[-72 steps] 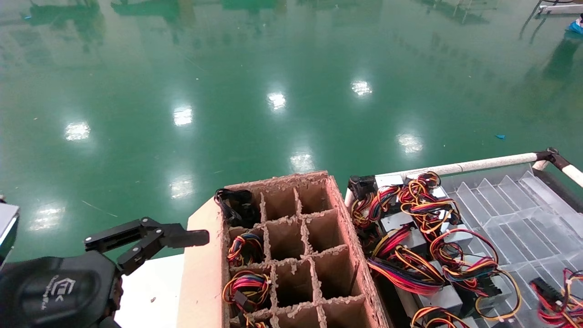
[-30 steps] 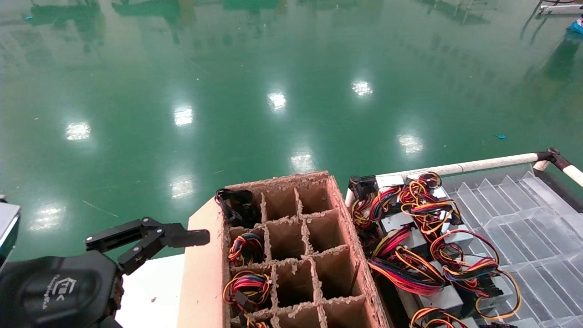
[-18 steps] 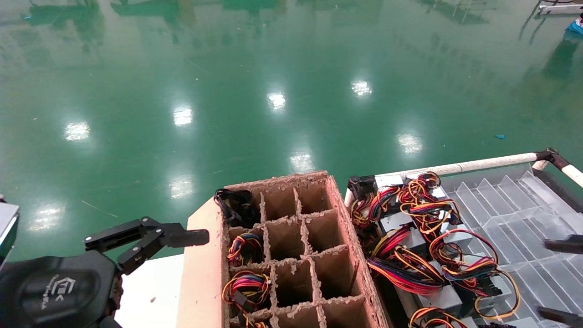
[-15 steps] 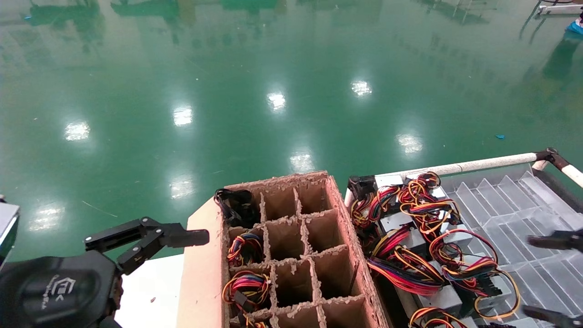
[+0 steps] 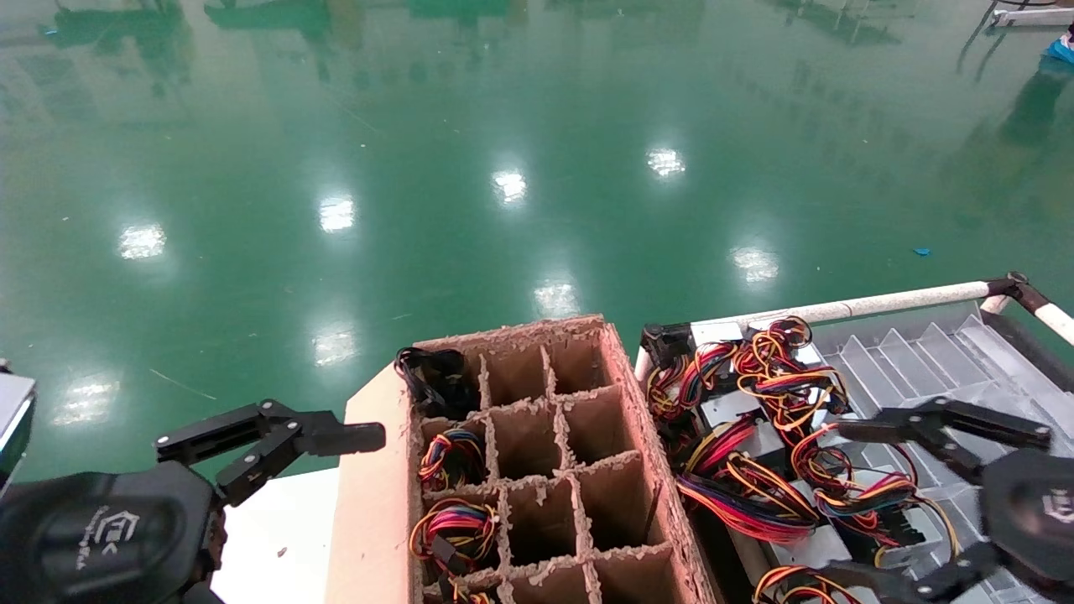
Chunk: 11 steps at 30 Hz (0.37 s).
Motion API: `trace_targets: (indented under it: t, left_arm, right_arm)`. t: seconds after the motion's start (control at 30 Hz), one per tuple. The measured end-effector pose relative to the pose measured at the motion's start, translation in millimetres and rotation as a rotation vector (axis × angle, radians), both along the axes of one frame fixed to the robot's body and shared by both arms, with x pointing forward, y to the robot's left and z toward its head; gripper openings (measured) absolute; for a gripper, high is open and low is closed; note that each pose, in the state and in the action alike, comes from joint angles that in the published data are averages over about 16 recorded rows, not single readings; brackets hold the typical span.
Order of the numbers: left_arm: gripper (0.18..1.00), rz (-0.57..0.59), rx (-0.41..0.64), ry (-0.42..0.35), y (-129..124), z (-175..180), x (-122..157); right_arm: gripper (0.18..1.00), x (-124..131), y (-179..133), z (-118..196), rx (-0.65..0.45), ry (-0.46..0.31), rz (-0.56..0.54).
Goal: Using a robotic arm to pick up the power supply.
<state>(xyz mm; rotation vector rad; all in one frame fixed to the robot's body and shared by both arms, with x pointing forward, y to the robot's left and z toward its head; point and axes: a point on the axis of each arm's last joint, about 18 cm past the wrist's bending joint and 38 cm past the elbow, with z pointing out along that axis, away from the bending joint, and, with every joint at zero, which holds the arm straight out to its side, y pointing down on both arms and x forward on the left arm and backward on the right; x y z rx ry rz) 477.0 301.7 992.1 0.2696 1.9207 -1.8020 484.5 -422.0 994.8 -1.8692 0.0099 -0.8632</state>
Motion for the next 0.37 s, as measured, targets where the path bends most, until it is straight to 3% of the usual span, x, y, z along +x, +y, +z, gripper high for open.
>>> trace_targets:
  t: [0.37]
  left_arm:
    - [1.001,0.000,0.000,0.000,0.0,0.0,0.0]
  right_arm:
    - [1.000,3.5,33.3,-0.4,0.050,0.001,0.100]
